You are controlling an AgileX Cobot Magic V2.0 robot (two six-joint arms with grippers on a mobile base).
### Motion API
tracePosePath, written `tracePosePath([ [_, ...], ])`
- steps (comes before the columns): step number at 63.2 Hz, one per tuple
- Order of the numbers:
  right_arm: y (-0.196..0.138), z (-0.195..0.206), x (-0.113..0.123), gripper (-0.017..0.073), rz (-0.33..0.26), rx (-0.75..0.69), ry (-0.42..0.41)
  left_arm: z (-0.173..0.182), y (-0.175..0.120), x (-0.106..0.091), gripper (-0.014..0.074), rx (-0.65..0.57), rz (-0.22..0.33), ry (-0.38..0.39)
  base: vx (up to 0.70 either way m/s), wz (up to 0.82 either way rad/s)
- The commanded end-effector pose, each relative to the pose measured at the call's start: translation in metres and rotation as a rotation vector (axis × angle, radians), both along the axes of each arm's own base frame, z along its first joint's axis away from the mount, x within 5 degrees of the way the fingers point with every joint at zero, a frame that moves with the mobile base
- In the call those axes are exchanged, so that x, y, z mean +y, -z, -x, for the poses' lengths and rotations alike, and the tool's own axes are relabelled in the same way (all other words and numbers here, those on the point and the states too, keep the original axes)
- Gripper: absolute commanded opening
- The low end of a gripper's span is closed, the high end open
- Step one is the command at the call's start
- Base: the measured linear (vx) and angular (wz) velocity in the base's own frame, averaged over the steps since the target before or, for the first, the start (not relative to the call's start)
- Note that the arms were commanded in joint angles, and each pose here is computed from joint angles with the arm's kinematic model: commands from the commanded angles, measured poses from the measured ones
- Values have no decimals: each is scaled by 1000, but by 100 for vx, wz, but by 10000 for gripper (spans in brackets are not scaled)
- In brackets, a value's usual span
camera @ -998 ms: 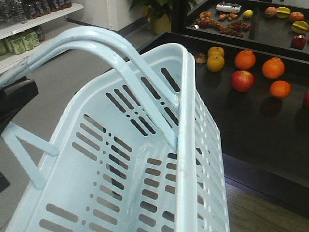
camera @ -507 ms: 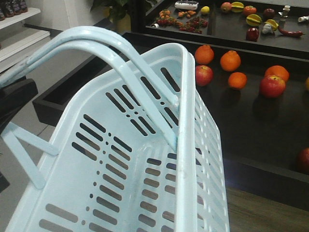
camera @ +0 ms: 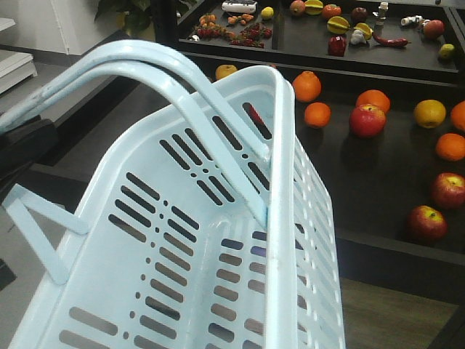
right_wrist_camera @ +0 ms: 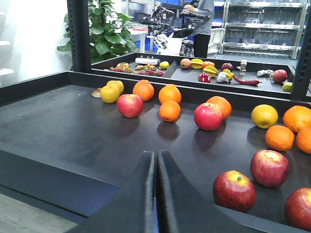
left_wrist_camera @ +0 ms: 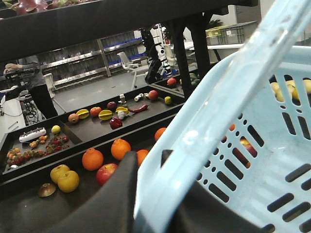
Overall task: Pick three apples into basket with both arms
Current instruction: 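Drive the base up to the table with apples and oranges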
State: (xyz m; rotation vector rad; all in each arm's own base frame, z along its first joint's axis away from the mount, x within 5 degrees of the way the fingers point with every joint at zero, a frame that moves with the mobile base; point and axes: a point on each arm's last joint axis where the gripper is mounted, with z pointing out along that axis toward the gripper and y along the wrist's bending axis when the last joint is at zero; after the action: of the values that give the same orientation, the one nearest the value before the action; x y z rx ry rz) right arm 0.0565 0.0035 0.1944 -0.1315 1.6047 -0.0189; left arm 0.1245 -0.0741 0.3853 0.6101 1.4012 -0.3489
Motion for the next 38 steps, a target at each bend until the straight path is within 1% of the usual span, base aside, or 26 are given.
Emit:
tracePosePath([
  [1,-2,0,0,-8,11,-70,-4,0,-10,3,-6,-25,19,-27,0,-3],
  [38,-2,0,0,-8,11,-70,-4,0,-10,3,-6,-25,19,-27,0,2],
])
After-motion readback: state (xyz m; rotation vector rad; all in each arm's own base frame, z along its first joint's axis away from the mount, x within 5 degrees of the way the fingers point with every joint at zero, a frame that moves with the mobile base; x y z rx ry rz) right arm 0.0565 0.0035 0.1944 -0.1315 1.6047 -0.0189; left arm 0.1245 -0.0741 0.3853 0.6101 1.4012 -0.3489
